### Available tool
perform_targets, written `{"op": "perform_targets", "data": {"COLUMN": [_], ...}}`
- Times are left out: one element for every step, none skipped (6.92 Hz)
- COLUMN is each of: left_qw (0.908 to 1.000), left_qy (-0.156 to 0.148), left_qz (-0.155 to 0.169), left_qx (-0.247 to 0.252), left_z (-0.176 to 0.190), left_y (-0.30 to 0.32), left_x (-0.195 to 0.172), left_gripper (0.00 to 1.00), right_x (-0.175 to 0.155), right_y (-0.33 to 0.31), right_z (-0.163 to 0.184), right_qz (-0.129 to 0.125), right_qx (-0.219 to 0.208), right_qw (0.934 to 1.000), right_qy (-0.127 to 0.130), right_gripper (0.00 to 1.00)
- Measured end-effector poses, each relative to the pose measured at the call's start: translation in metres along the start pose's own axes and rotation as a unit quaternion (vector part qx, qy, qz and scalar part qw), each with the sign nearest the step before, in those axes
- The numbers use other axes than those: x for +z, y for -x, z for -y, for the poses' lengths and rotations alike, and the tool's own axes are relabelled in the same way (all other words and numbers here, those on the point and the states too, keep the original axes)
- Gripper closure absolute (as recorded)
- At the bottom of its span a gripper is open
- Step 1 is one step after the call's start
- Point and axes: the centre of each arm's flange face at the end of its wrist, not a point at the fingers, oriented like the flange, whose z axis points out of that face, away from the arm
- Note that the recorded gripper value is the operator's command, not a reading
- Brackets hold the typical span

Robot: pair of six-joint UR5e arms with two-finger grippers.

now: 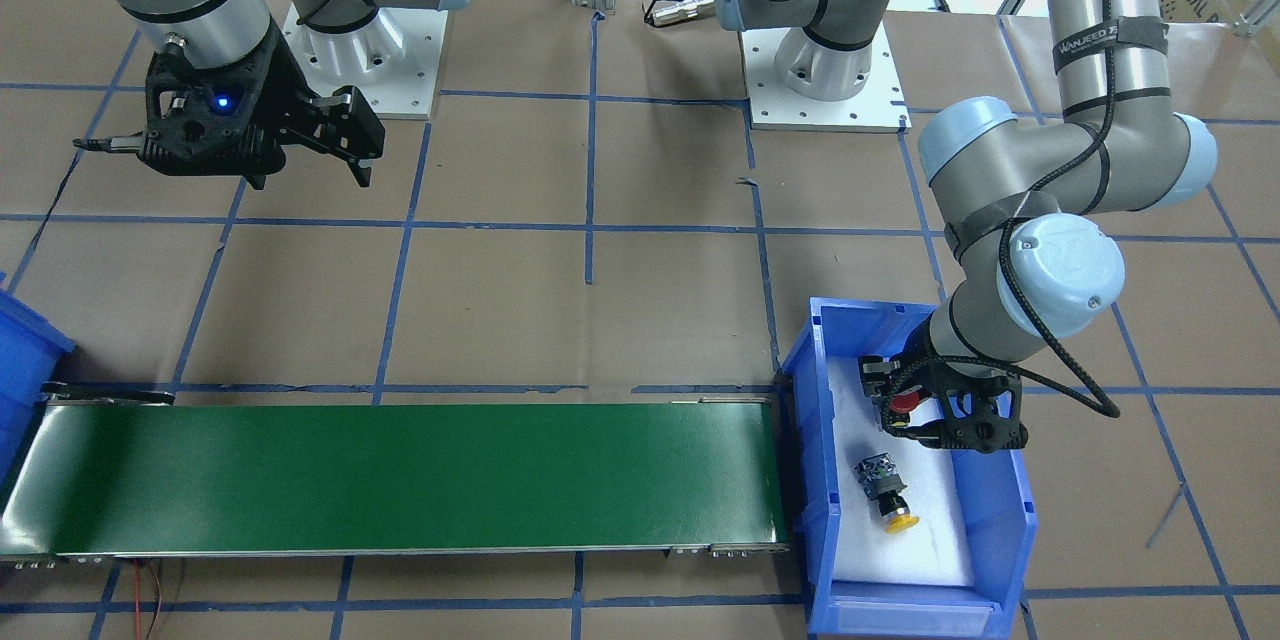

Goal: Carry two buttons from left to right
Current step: 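Lower the left gripper and grasp the red-capped button, then lift the red button and carry it onto the green conveyor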

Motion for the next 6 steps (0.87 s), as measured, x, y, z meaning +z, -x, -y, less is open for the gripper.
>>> {"op": "perform_targets", "data": {"left_qw": [1.0, 1.0, 0.9999, 0.9995, 0.9989, 0.9983], "left_qy": [-0.002, 0.0, 0.007, 0.011, 0.008, -0.001], "left_qz": [-0.001, -0.005, -0.013, -0.028, -0.045, -0.054], "left_qx": [-0.002, -0.007, -0.008, -0.005, 0.004, 0.022], "left_z": [-0.002, -0.008, -0.016, -0.02, -0.022, -0.021], "left_y": [0.0, -0.001, -0.005, -0.012, -0.025, -0.048], "left_x": [-0.008, -0.024, -0.05, -0.08, -0.107, -0.125], "left_gripper": [0.84, 0.83, 0.83, 0.82, 0.82, 0.81], "right_x": [0.0, 0.0, 0.0, 0.001, 0.004, 0.008], "right_y": [0.0, 0.0, 0.0, 0.0, 0.0, 0.0], "right_z": [0.0, 0.0, 0.0, 0.0, 0.0, -0.001], "right_qz": [0.0, 0.0, 0.0, 0.0, 0.001, 0.001], "right_qx": [0.0, 0.0, 0.0, -0.001, -0.002, -0.001], "right_qw": [1.0, 1.0, 1.0, 1.0, 1.0, 1.0], "right_qy": [0.0, 0.0, 0.0, 0.001, 0.004, 0.006], "right_gripper": [0.0, 0.0, 0.0, 0.0, 0.0, 0.0]}}
